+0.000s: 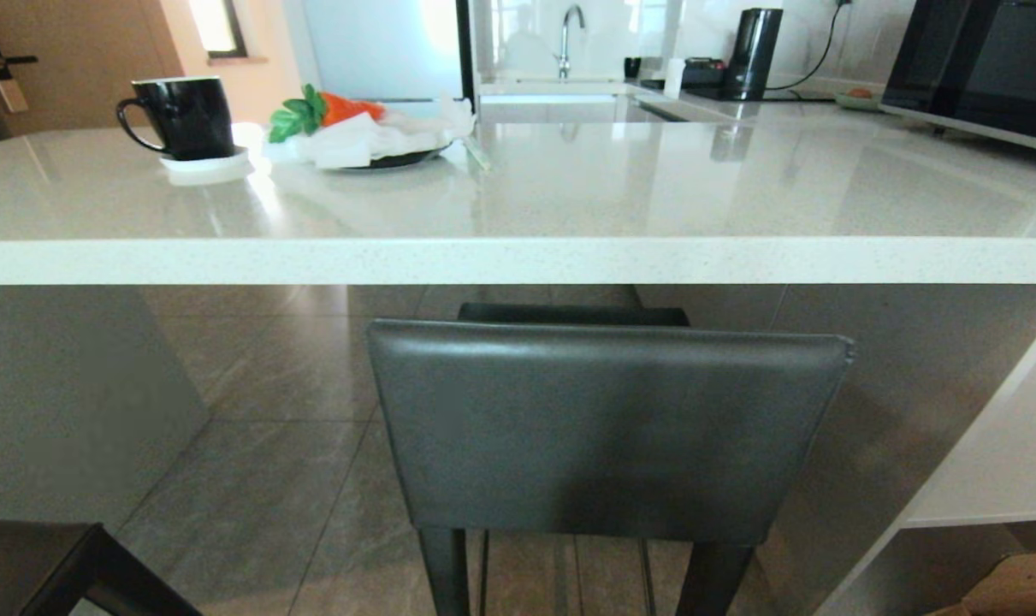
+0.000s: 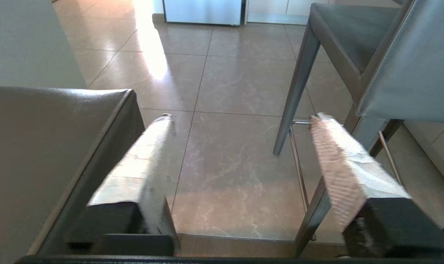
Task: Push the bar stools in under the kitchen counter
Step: Pull the gray chair out from under the dining table
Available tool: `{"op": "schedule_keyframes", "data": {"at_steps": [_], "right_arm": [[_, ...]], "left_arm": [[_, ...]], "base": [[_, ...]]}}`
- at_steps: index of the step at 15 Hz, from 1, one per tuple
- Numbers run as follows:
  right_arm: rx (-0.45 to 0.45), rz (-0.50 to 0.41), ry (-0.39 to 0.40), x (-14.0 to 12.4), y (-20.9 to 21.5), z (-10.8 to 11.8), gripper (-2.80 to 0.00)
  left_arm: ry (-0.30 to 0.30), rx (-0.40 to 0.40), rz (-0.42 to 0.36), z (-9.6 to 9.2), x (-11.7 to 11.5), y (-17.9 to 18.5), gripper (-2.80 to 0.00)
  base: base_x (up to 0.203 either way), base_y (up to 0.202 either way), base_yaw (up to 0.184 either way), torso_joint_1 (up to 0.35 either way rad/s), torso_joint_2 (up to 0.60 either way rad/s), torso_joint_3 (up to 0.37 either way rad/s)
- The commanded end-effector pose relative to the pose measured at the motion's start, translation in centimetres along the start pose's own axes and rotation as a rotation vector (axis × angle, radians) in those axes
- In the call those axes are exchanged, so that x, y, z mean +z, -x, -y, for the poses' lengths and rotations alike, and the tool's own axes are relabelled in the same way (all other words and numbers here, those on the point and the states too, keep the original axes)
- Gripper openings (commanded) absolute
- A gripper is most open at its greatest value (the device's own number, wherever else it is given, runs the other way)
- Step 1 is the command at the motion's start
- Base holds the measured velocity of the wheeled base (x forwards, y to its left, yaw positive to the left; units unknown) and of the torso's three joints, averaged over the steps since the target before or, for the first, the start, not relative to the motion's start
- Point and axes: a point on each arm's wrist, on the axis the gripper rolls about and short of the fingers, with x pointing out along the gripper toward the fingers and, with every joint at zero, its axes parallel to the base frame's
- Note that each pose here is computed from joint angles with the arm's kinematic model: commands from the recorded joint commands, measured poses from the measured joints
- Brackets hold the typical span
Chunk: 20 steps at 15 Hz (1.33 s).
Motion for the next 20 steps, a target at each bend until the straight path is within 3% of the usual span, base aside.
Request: {"op": "schedule_keyframes", "data": {"at_steps": [1,9,13,15,16,18,20], "right_arm": [[0.002,0.002,0.003,0.0,0.0,0.0,0.0],[0.003,-0.009,0.009,0.0,0.0,0.0,0.0],[0.021,-0.001,0.073,1.0,0.2,-0.1,0.0],[0.03,-0.006,0.055,2.9,-0.1,-0.1,0.0],[0.067,-0.007,0.045,4.2,-0.3,-0.2,0.0],[0.216,-0.023,-0.017,7.0,-1.2,-0.4,0.0],[0.365,-0.074,-0.194,9.3,-2.2,-0.6,0.0]], "left_arm": [[-0.001,-0.001,-0.004,0.0,-0.1,0.0,0.0],[-0.023,0.001,-0.005,0.0,0.0,0.0,0.0],[-0.051,-0.034,0.038,0.1,1.2,0.3,0.0],[-0.007,-0.141,0.116,0.4,5.0,1.3,0.0],[0.036,-0.212,0.109,0.6,6.8,1.3,0.0],[0.118,-0.368,0.032,1.0,8.4,0.3,0.0],[0.159,-0.493,-0.044,1.2,8.9,-0.9,0.0]], "base": [[0.0,0.0,0.0,0.0,0.0,0.0],[0.0,0.0,0.0,0.0,0.0,0.0],[0.0,0.0,0.0,0.0,0.0,0.0],[0.0,0.0,0.0,0.0,0.0,0.0],[0.0,0.0,0.0,0.0,0.0,0.0],[0.0,0.0,0.0,0.0,0.0,0.0],[0.0,0.0,0.0,0.0,0.0,0.0]]}}
